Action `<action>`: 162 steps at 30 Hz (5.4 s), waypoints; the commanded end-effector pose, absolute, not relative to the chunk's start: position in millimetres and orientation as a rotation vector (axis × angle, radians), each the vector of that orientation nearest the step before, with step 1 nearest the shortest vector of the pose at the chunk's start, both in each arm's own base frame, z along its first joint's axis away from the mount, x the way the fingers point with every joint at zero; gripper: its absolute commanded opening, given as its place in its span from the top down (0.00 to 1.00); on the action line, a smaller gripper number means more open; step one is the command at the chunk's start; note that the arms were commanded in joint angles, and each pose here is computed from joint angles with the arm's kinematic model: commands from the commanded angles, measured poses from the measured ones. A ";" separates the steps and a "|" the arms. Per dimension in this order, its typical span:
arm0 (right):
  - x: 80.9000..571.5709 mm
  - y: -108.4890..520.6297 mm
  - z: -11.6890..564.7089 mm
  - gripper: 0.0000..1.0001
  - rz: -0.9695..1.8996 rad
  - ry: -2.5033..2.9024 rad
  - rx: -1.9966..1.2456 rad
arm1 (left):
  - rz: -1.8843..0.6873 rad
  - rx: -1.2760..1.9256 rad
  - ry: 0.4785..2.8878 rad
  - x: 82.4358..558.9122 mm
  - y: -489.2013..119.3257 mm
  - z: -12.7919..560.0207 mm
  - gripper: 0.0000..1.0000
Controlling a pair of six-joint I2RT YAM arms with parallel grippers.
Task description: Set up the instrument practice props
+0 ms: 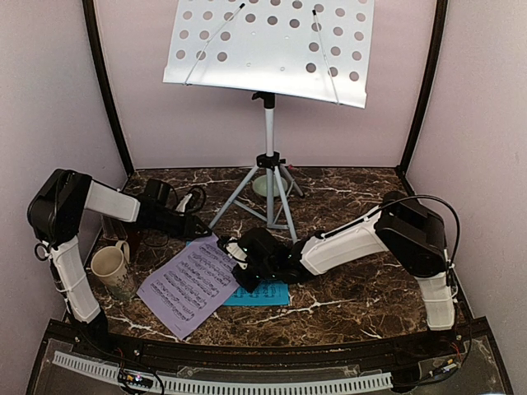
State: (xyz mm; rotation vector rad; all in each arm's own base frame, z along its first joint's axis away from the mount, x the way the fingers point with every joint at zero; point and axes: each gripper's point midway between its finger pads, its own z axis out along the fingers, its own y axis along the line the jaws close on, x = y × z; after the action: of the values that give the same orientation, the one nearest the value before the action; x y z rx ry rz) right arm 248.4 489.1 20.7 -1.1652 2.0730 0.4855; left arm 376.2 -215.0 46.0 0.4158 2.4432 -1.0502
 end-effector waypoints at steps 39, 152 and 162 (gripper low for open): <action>203.2 415.3 207.1 0.24 0.778 1.726 -1.361 | -1.089 1.461 1.548 195.5 -350.6 262.1 1.00; 143.6 371.1 291.1 0.13 0.660 1.538 -1.589 | -0.884 1.814 1.627 125.3 -311.9 298.6 1.00; 121.4 391.3 285.8 0.67 0.834 1.565 -1.634 | -0.765 1.772 1.589 138.1 -312.4 299.3 1.00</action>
State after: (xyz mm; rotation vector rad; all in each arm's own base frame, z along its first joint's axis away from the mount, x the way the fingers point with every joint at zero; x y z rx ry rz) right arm 135.5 382.0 272.2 -1.6402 1.5992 0.7373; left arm 133.8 -315.5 288.0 1.8031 1.6529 -0.8340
